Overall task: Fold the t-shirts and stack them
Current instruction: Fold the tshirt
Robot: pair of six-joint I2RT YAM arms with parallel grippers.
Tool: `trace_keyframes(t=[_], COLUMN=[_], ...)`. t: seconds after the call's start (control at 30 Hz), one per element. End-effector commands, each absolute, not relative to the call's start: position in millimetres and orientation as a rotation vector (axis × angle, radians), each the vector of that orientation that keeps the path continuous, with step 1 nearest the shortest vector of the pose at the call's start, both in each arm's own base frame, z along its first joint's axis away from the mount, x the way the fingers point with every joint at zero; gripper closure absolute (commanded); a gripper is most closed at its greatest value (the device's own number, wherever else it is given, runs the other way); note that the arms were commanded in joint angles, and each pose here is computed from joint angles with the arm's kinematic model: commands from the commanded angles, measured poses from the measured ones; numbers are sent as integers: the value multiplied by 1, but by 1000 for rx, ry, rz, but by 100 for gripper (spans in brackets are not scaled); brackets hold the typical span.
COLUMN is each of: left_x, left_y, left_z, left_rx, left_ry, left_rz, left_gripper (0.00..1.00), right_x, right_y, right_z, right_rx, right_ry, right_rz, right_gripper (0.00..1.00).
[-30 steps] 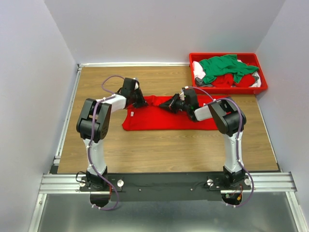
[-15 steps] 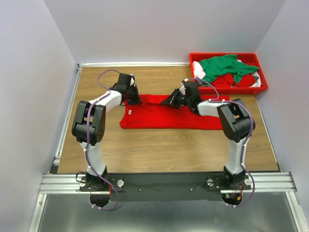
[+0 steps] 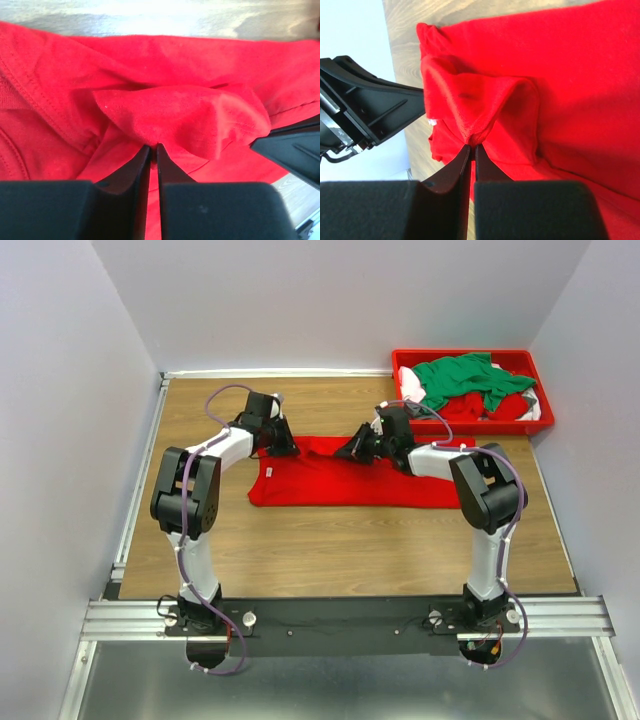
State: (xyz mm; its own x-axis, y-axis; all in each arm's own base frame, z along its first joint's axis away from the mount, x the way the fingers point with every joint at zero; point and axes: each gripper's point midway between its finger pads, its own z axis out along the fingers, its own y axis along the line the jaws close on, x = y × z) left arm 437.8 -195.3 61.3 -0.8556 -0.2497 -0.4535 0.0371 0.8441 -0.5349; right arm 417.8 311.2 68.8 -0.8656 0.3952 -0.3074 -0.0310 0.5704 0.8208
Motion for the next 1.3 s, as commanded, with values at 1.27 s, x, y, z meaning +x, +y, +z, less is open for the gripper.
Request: trace_keyframes(t=[1.27], left_x=[473], left_y=[-201], left_z=[111], left_rx=[-42], left_ry=[2372], left_rz=[-763], left_gripper=[100], right_x=[445], right_y=[313], right_z=[107], right_rx=[201], right_ry=[2249], right_rz=[1143], right_gripper=[93])
